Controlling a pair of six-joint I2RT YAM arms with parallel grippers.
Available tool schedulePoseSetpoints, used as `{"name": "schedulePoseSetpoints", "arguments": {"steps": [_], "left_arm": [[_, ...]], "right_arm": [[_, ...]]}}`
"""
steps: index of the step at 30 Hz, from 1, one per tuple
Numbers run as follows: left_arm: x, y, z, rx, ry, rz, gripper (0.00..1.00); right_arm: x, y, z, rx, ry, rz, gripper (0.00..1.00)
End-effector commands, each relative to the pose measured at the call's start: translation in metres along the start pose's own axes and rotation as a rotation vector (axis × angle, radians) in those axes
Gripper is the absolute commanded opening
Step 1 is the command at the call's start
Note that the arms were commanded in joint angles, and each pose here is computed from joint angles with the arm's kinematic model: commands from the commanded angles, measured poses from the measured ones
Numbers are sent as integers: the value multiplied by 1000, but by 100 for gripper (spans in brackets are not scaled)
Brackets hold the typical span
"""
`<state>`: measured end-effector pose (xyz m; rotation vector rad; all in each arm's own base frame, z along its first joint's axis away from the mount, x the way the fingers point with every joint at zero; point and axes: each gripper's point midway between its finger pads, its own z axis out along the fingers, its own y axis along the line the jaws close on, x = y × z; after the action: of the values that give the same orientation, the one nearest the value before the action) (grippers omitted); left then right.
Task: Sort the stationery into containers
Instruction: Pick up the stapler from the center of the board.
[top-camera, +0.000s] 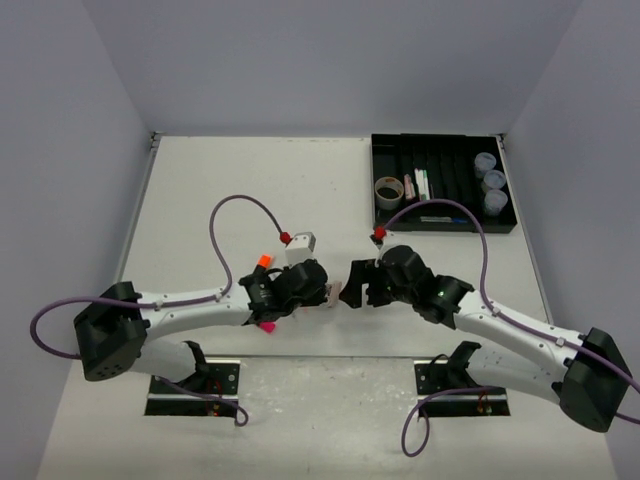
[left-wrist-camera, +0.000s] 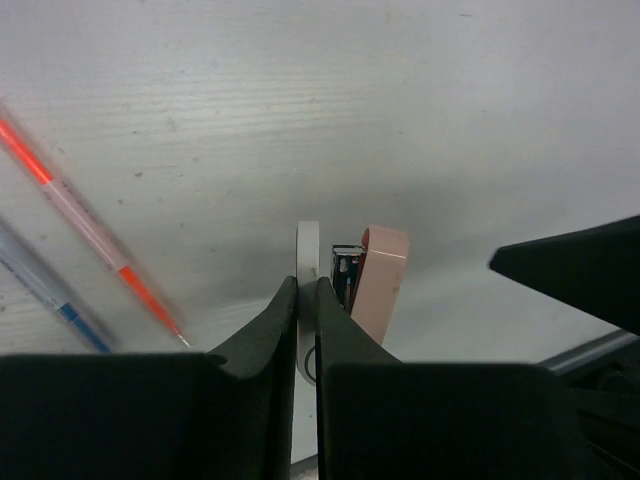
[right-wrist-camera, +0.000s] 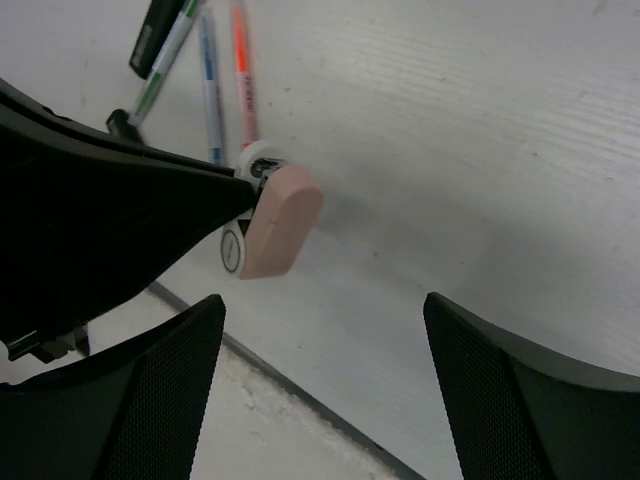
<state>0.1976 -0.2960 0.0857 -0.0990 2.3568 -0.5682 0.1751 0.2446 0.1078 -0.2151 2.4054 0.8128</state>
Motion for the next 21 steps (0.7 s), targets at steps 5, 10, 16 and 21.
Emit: {"name": "schedulePoseSetpoints", "arguments": {"steps": [5, 10, 16, 21], "left_arm": [[-34, -49, -27, 243, -161, -127, 0], [-38, -53, -33, 283, -183, -148, 0], [-43, -49, -38, 293, -211, -174, 0], [-45, -54, -44, 334, -215, -176, 0]], "right_arm": [[-20, 50, -6, -219, -41, 46, 77], [-16, 47, -4, -222, -35, 55, 75], [-13, 45, -6, -222, -40, 51, 61], [-15, 49, -8, -248, -52, 35, 47]]}}
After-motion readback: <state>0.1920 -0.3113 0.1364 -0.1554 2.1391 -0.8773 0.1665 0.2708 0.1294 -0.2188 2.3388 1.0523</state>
